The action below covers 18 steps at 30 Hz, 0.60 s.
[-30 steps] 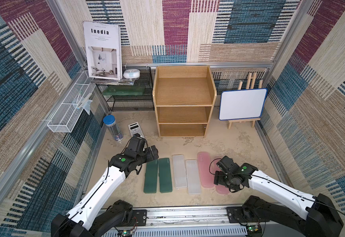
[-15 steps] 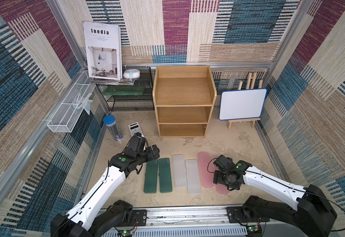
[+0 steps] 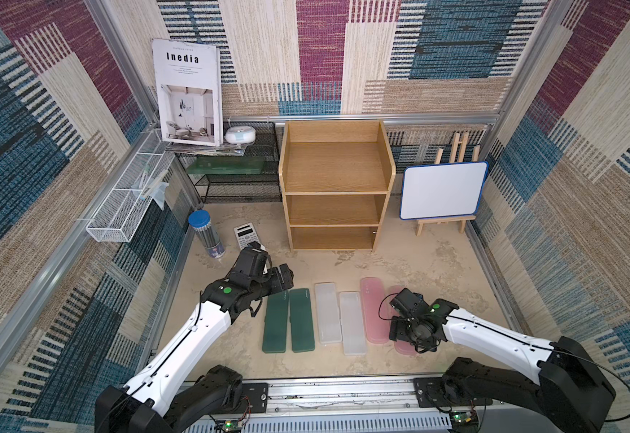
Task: Place the pencil cases on the shelf according to color
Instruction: Pick up the pencil case from the center of the board.
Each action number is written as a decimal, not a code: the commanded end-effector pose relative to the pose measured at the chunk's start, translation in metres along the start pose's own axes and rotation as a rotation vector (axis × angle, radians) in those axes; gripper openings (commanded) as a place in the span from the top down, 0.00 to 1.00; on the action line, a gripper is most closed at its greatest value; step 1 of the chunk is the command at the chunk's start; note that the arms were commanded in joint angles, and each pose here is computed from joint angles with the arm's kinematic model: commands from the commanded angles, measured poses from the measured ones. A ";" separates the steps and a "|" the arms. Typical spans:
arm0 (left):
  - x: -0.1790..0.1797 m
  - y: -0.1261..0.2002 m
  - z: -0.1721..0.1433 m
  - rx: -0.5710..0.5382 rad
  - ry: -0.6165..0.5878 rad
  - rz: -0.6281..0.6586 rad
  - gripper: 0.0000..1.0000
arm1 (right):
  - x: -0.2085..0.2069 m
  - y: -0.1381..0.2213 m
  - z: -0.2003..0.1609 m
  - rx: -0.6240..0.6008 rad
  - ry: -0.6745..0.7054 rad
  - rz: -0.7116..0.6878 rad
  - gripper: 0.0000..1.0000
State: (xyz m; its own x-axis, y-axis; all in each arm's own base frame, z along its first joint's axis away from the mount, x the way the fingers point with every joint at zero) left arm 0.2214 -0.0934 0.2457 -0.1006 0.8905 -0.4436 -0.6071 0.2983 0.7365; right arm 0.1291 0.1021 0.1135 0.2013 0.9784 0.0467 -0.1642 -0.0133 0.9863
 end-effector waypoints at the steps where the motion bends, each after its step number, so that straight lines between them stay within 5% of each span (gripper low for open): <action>1: -0.001 0.000 0.001 -0.012 -0.007 -0.003 0.00 | 0.000 -0.006 -0.003 0.026 -0.005 -0.018 0.13; 9: -0.002 0.000 0.002 -0.011 -0.004 -0.010 0.00 | 0.003 -0.014 -0.007 0.050 0.014 -0.051 0.15; 18: -0.004 0.006 0.005 -0.022 -0.004 -0.018 0.00 | 0.003 0.006 -0.006 -0.024 0.002 -0.005 0.29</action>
State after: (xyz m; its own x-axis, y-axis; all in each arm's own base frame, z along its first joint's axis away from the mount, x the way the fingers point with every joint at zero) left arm 0.2215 -0.0935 0.2505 -0.0942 0.8879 -0.4503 -0.6177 0.3026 0.7259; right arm 0.1269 0.1084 0.1143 0.1723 0.9846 0.0295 -0.1938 0.0046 0.9810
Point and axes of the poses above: each gripper's point midway between its finger pads, its own y axis back along the fingers, its own x axis along the line the jaws close on, z = x × y, the point moved 10 cm from there along y, back along the fingers, and after that the axes turned 2 degrees about y, right-handed, at the moved point
